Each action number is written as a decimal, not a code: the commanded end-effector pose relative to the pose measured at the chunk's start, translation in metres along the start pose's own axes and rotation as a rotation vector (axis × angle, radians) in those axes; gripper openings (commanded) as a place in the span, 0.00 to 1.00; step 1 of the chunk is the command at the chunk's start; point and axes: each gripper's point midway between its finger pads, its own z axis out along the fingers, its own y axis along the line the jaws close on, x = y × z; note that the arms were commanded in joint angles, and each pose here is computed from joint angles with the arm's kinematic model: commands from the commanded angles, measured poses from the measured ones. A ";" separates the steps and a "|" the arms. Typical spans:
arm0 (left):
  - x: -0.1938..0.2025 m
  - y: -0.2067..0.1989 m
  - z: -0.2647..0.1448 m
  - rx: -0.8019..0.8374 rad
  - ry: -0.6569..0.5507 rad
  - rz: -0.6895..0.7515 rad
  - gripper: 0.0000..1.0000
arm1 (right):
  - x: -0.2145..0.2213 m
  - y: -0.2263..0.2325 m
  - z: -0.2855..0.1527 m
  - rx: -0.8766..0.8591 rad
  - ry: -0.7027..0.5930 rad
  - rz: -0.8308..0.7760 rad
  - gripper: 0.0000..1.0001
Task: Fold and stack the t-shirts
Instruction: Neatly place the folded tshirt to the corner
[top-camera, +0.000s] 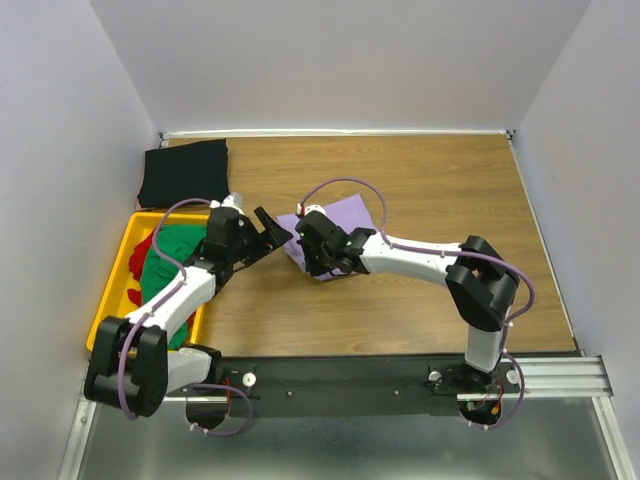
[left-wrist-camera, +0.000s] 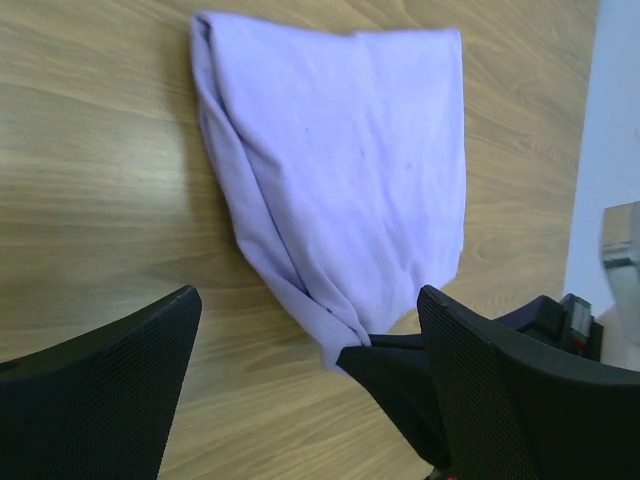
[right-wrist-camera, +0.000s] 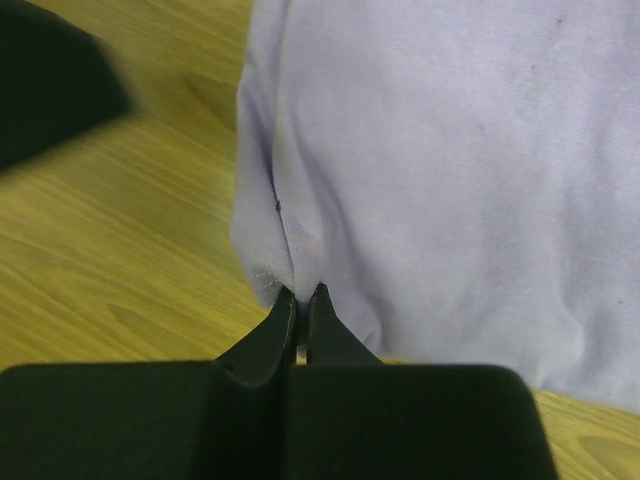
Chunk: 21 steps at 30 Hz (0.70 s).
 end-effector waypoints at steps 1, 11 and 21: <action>0.012 -0.013 0.017 0.036 0.031 -0.066 0.97 | -0.018 0.013 -0.011 -0.089 -0.064 0.065 0.01; 0.027 0.011 0.046 -0.063 0.045 -0.136 0.96 | -0.016 0.016 -0.012 -0.129 -0.072 0.083 0.01; 0.041 0.020 0.072 -0.103 0.092 -0.149 0.80 | -0.011 0.019 -0.006 -0.151 -0.065 0.088 0.01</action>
